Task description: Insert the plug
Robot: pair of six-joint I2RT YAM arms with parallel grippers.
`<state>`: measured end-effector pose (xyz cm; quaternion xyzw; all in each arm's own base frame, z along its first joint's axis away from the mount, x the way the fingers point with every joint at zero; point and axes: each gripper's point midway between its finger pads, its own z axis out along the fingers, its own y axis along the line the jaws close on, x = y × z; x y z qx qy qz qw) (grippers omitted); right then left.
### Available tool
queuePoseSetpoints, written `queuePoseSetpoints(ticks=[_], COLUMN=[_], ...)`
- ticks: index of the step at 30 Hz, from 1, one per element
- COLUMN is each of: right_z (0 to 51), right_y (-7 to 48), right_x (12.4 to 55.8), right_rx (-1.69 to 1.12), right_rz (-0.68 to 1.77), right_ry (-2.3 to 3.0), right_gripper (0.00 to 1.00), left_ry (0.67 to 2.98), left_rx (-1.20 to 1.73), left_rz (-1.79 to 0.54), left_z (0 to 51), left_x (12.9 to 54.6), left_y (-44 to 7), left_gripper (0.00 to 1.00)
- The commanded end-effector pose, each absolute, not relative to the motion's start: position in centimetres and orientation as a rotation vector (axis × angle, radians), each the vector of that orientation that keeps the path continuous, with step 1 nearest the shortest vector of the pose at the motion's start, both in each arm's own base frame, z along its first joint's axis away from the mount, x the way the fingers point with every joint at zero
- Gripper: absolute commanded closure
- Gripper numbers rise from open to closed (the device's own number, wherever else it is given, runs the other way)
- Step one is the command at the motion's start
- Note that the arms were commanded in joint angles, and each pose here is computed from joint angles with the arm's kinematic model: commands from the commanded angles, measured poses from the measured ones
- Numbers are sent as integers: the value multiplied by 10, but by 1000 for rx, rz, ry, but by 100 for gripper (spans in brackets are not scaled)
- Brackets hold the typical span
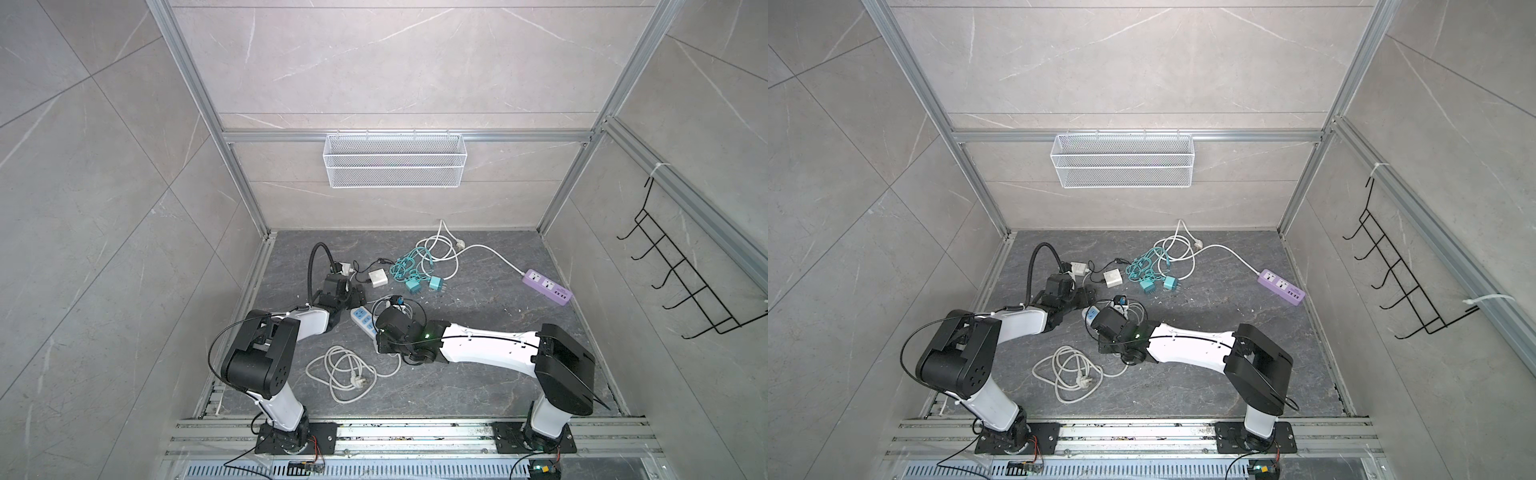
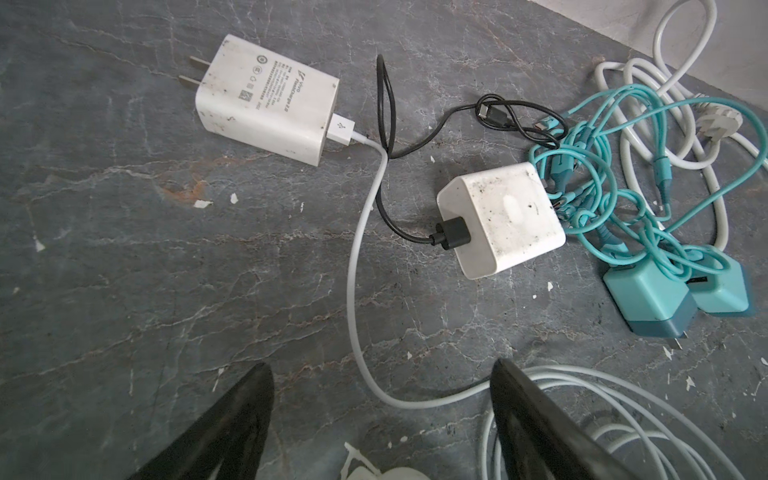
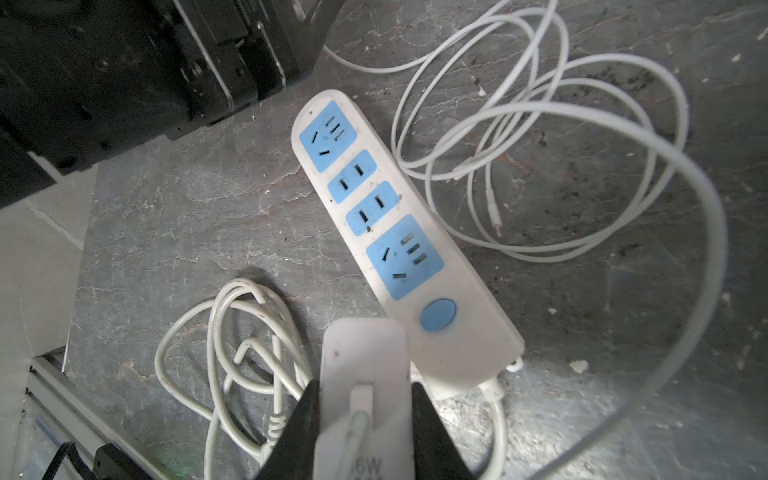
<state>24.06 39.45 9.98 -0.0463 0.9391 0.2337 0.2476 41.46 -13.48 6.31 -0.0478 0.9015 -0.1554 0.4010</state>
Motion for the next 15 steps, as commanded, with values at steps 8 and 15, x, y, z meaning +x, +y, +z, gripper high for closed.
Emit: queuePoseSetpoints(ticks=[8,15], right_z=[73,72], right_y=[391,345], right_x=[244,265], right_rx=[-112,-80], right_rz=[541,439], right_ry=[2615,2658], right_gripper=[88,88], left_ry=[2235,2257], left_rx=[-92,-96], left_rz=[-443,-465], left_z=[71,65], left_x=[424,421], left_y=[-142,-145], left_gripper=[18,19])
